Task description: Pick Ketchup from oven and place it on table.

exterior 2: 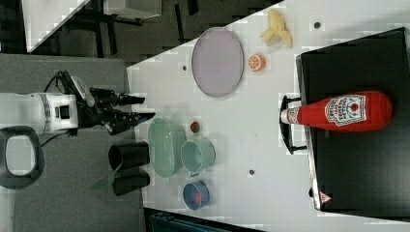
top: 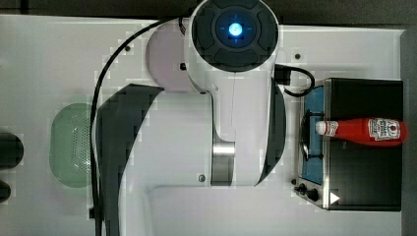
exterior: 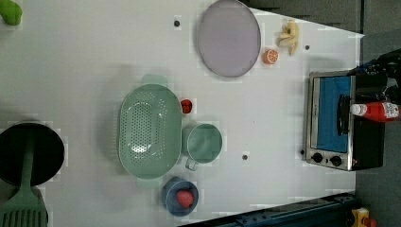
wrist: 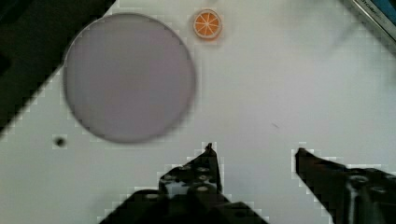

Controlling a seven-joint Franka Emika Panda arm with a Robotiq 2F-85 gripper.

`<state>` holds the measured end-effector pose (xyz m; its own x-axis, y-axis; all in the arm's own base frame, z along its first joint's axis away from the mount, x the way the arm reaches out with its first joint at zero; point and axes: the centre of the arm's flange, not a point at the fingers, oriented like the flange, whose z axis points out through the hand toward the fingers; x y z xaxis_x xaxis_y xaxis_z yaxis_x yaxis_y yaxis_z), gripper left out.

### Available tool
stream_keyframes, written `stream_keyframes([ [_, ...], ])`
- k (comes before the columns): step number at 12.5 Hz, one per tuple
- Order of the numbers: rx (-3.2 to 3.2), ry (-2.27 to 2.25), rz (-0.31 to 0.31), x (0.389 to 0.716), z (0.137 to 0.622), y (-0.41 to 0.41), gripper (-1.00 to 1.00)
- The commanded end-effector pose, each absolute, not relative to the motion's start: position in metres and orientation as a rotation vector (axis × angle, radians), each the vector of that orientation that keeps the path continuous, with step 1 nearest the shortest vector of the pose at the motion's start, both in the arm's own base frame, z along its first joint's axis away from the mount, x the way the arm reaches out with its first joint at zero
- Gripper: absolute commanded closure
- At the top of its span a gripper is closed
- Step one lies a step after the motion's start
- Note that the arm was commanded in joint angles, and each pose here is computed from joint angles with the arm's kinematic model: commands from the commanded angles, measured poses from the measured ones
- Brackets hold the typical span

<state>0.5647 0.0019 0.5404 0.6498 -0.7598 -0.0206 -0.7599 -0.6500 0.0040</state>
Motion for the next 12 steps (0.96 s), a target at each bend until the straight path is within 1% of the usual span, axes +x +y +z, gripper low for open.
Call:
stream_keyframes([
  [1,-2.833,1.294,0.004,0.420,0.623,-0.029,-0.58],
  [3,-2.831,1.296,0.001,0.420,0.623,-0.030,-0.99],
  [4,-2.823,1.304,-0.009,0.421,0.624,-0.033,-1.00],
  [6,-2.781,1.341,-0.061,0.427,0.624,-0.050,-1.00],
  [8,-2.715,1.410,-0.112,0.434,0.621,-0.081,-1.00],
  [9,-2.680,1.453,-0.122,0.437,0.616,-0.100,-1.00],
  [10,-2.647,1.501,-0.117,0.440,0.609,-0.120,-1.00],
  [12,-2.586,1.603,-0.067,0.442,0.588,-0.161,-1.00],
])
